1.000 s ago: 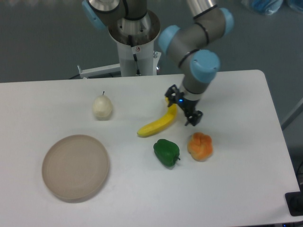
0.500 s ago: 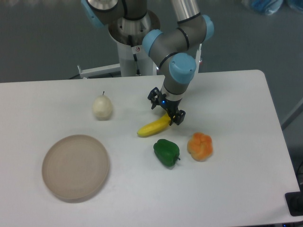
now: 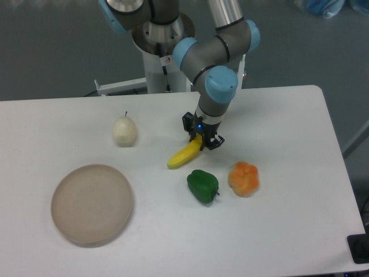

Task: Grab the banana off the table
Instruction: 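Lift the held banana up and carry it past the orange fruit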

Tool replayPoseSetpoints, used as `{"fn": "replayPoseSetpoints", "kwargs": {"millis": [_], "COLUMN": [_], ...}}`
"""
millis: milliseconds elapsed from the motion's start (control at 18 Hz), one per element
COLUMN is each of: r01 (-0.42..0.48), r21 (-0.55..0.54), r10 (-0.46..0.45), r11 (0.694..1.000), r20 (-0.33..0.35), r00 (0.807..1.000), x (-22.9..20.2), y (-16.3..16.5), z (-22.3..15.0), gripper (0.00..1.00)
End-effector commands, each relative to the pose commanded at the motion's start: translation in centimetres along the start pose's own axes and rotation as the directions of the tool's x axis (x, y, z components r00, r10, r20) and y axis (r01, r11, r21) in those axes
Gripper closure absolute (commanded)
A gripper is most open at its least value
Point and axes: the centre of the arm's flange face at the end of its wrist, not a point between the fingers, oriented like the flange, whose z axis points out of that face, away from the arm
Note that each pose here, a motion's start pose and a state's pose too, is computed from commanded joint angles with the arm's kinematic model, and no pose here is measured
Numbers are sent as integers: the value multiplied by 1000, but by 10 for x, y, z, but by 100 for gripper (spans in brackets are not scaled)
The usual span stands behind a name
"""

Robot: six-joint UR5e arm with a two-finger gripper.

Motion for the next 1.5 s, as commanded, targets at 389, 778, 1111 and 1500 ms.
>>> {"fn": "replayPoseSetpoints", "kwargs": {"millis": [389,778,1111,1500], "r01": [61,100,41,-104], "r21": [6,-52,-132,-136], "r10": [-62,-94,-27,118], "r11": [998,994,990,985], "r20": [69,110,106,94], "r00": [996,989,994,989], "x": [-62,-143,-191,-212], "y": [20,22,23,20], "z": [-67,-148,-119,-101], "gripper": [86,86,92,93]}}
